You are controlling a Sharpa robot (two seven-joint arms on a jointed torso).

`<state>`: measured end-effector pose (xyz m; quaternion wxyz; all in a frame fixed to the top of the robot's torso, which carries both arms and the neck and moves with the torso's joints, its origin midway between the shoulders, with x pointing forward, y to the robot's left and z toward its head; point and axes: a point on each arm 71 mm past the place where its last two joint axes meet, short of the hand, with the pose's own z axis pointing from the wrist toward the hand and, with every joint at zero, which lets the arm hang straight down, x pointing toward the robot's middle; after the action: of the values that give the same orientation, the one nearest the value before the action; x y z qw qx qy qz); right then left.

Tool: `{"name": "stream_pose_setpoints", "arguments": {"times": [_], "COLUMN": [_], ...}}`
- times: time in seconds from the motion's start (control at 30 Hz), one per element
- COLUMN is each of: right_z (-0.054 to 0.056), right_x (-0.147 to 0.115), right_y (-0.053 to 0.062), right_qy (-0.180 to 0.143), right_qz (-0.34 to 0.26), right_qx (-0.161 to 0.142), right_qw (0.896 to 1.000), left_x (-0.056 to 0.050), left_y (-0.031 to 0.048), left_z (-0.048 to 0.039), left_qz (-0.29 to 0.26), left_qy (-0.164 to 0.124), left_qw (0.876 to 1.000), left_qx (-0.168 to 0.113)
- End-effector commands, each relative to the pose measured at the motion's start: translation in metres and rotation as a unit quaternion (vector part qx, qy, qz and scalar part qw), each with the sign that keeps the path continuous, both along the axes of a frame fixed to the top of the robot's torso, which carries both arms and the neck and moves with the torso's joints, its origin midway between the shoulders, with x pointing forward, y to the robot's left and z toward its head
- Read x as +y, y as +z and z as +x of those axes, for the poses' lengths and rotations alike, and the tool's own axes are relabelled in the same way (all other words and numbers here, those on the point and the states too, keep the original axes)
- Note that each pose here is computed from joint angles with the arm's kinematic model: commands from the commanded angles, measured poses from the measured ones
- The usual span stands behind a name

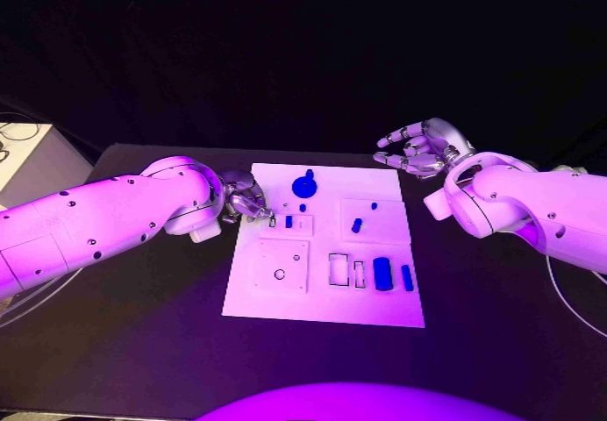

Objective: Assemble the parts on the task board

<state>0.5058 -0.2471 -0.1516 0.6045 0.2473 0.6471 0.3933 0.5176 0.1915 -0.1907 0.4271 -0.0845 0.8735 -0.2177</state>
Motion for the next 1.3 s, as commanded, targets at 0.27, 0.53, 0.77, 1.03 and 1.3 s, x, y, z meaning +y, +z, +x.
{"name": "stream_pose_setpoints", "arguments": {"times": [0.27, 0.53, 0.77, 1.03, 1.3], "right_z": [0.000, 0.000, 0.000, 0.000, 0.000], "right_x": [0.001, 0.001, 0.002, 0.002, 0.002], "right_y": [-0.001, -0.002, -0.002, -0.002, -0.002], "right_qy": [0.006, 0.006, 0.006, 0.007, 0.007], "right_qz": [-0.002, -0.002, -0.002, -0.002, -0.002], "right_qx": [0.003, 0.004, 0.004, 0.004, 0.004], "right_qw": [1.000, 1.000, 1.000, 1.000, 1.000], "left_x": [0.002, -0.001, -0.004, -0.010, -0.014], "left_y": [0.0110, 0.0118, 0.0138, 0.0146, 0.0090], "left_z": [0.0093, 0.0187, 0.0284, 0.0324, 0.0303], "left_qz": [-0.003, 0.028, 0.034, 0.035, 0.045], "left_qy": [-0.048, -0.074, -0.062, -0.054, -0.070], "left_qw": [0.996, 0.992, 0.995, 0.997, 0.995], "left_qx": [0.077, 0.100, 0.071, 0.042, 0.060]}}
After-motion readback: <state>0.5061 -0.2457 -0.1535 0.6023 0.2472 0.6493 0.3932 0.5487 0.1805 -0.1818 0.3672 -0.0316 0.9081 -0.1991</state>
